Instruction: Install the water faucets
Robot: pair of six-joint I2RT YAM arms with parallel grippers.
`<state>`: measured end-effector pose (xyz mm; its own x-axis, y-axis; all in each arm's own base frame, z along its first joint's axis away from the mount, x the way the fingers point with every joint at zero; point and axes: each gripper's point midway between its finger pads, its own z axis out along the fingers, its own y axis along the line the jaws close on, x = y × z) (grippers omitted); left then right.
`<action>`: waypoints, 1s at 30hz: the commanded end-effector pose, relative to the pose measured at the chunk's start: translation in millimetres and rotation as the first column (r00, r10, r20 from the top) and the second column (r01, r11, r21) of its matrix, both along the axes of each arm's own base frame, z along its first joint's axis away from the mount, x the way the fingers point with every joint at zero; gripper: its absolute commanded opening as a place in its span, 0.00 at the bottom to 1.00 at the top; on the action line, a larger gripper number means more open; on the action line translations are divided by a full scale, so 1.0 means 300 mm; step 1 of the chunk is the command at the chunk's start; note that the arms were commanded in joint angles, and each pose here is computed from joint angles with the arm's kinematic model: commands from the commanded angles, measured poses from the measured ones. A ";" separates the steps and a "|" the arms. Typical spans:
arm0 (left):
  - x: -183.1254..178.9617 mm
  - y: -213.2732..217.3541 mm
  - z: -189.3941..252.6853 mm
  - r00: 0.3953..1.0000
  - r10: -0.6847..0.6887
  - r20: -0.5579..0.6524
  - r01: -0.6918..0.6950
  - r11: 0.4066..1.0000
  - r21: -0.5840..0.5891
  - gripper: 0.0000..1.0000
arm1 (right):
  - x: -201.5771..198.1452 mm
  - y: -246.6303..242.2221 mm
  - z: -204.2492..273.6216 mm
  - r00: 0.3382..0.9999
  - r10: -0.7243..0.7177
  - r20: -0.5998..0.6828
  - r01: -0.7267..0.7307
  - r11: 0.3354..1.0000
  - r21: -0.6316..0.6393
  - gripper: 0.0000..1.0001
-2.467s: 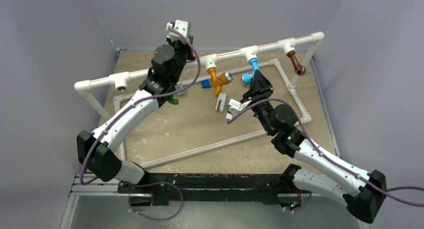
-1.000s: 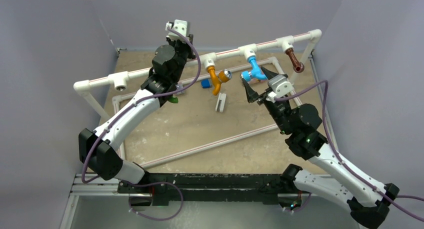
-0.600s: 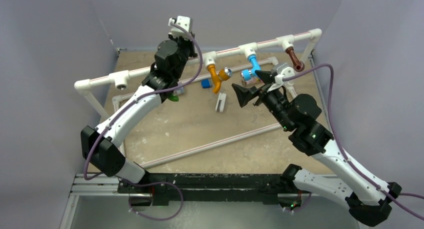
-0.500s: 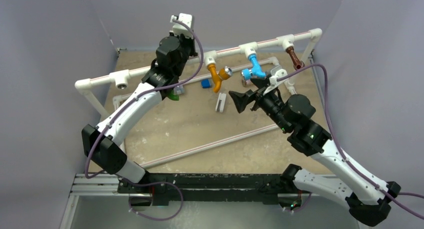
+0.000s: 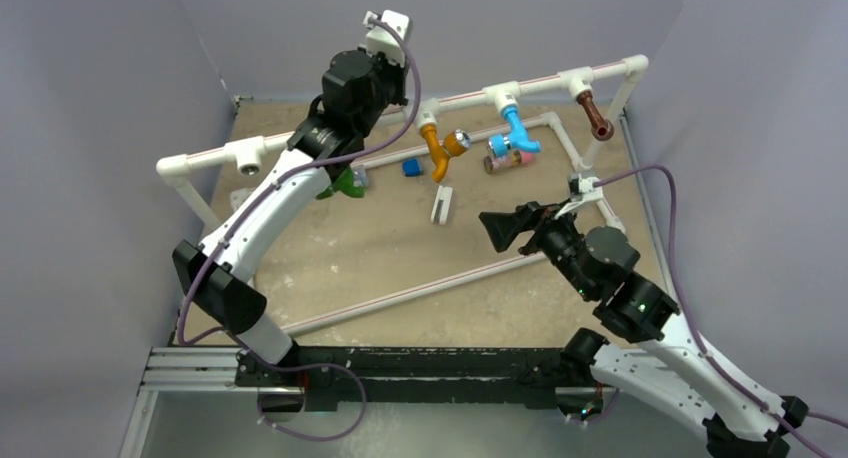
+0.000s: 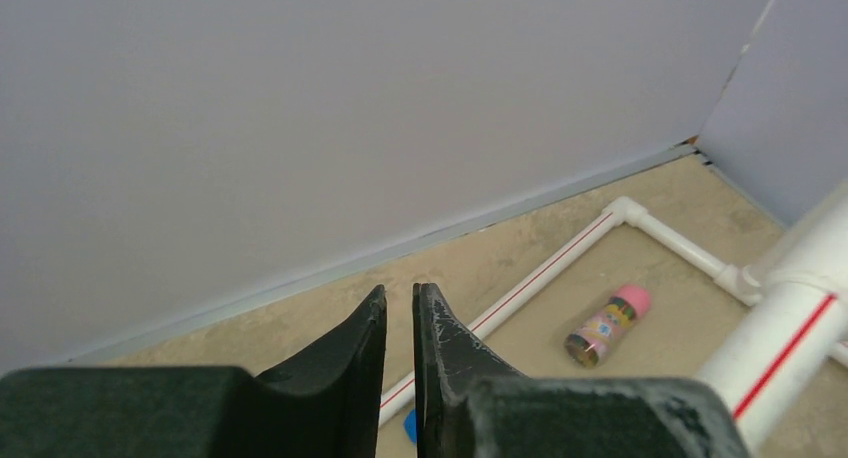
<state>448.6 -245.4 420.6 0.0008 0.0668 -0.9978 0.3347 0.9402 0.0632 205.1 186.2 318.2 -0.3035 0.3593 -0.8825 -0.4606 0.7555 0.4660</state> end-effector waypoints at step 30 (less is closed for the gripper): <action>-0.975 0.092 -0.140 0.679 -0.639 -0.362 0.517 0.766 -0.382 0.37 | 0.303 -0.240 -0.483 0.639 -0.766 -0.077 0.684 0.611 -0.399 0.99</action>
